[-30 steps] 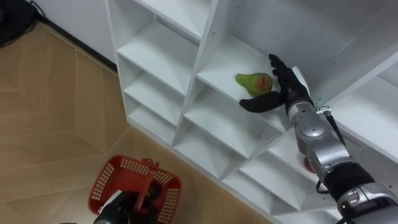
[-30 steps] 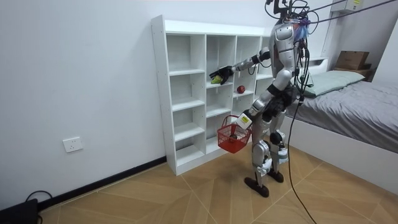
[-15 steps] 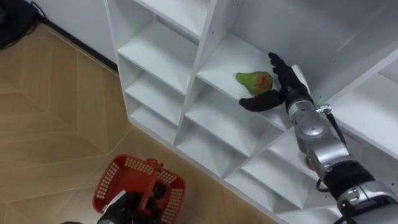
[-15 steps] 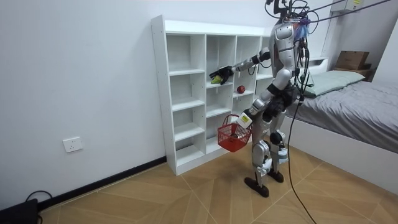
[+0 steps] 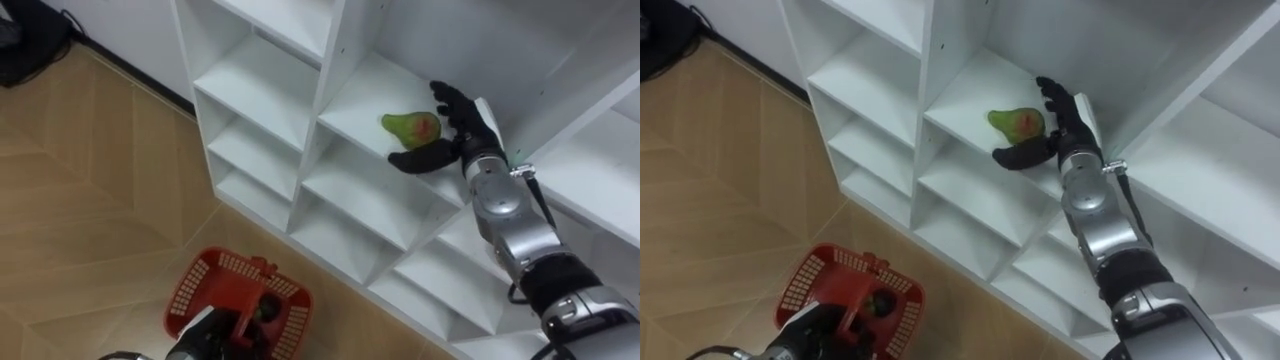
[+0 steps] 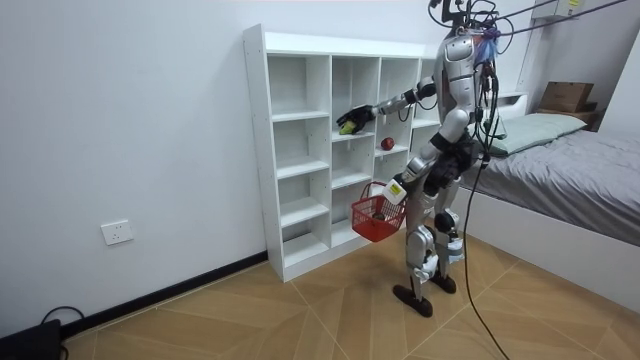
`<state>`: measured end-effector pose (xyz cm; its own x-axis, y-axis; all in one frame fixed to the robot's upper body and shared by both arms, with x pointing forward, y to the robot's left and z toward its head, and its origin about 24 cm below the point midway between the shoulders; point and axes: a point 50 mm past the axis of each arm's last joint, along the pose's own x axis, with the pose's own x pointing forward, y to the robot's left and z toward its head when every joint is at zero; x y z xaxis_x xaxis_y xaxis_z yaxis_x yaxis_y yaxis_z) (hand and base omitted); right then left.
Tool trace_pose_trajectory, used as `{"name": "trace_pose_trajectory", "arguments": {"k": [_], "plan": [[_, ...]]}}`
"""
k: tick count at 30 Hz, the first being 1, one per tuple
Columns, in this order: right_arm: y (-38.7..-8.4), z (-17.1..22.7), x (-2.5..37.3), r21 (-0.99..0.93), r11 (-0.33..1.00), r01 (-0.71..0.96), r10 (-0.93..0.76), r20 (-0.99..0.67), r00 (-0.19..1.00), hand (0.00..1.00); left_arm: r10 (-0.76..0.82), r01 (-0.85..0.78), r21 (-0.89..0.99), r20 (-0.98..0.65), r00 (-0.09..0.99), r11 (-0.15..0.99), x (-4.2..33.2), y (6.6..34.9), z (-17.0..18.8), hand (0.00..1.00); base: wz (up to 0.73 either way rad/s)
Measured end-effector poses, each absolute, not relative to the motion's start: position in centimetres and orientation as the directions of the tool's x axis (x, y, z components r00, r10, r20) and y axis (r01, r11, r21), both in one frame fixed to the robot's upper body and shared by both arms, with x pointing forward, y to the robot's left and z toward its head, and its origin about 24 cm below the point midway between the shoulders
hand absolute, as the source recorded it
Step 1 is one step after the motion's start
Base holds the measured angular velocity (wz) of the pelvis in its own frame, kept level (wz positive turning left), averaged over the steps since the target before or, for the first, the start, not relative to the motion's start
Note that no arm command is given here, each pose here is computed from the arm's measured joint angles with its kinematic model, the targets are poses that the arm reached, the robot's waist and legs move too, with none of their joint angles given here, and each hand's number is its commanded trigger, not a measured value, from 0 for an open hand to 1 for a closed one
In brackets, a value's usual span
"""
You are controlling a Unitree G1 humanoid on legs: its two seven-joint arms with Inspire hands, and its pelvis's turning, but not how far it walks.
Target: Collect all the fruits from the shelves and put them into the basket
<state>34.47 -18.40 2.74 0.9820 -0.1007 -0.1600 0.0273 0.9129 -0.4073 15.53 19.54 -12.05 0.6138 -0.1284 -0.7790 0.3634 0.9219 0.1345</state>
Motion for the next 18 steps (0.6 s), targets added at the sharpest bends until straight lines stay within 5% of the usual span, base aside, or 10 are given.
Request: {"name": "trace_pose_trajectory", "arguments": {"k": [18], "plan": [[-18.53, 2.26, 34.38, -0.412, 0.911, 0.009, -0.089, -0.174, 0.981, 1.00, -0.136, 0.367, 0.127, -0.780, 0.611, 0.921, 15.59, 19.19, -12.15, 1.00, 0.00]]}}
